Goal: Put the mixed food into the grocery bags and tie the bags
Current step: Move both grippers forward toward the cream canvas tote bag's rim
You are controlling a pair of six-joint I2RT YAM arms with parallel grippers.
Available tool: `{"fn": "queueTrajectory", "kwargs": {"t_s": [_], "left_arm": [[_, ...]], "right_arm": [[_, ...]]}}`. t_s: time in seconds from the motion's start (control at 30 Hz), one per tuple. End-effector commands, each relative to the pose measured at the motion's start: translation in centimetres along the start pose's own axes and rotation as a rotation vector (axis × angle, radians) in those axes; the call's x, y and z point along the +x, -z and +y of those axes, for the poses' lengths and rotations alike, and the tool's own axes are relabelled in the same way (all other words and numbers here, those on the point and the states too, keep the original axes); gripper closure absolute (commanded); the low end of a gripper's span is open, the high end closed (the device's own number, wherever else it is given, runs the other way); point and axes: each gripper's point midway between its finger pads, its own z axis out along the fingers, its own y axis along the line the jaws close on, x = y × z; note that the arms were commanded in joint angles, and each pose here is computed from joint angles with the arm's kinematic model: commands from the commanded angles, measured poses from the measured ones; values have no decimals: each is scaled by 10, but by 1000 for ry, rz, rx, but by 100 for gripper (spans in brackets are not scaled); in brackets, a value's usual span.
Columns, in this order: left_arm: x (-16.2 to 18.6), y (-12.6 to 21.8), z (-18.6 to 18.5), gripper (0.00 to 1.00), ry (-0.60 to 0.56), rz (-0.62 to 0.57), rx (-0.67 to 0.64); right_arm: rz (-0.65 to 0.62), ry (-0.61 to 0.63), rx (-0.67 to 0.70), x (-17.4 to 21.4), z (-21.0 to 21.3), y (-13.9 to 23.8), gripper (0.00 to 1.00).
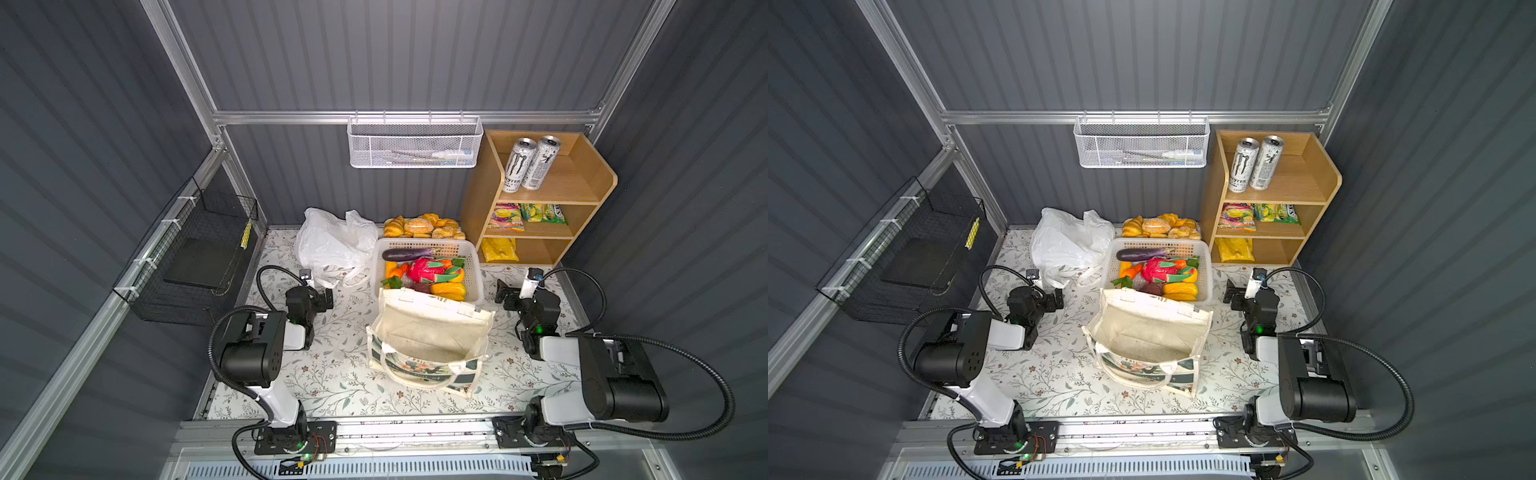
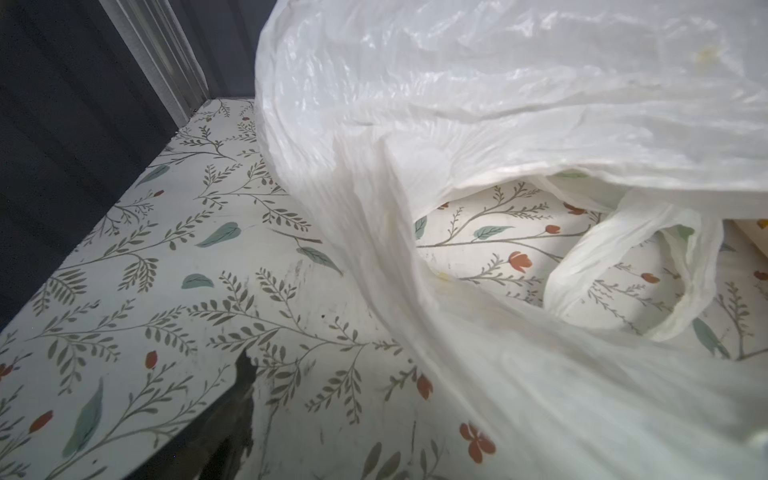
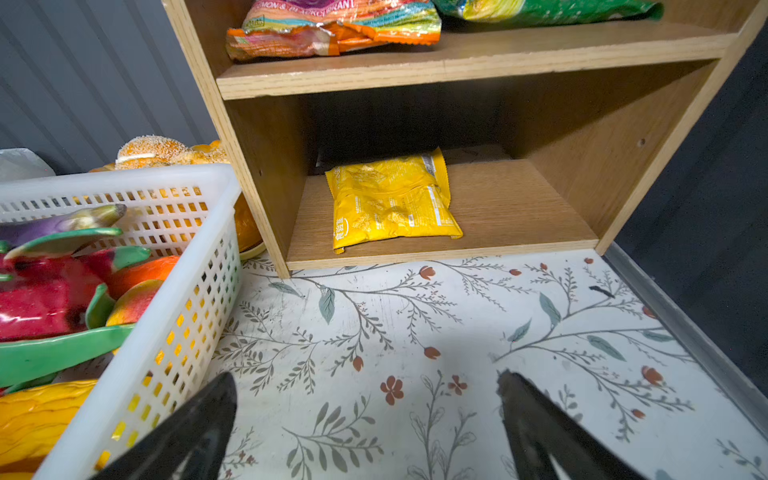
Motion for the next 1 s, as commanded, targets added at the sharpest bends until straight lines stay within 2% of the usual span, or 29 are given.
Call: {"fn": "queueTrajectory", "kwargs": {"t_s": [0.0,0.73,0.83,0.97], "left_arm": [[5,1,4,0,5,9,-17],[5,0,4,0,7,13,-16],[-1,3,12,0,30,3,-59],[-24,8,19,0,35,44,-98]], "right_arm": [[1,6,-5,1,0,0,1],[-2,-9,4,1,-3,0,1],[-29,-23,52,-15,-10,10,1],[-33,-66,135,-56,-21,26,1]]}}
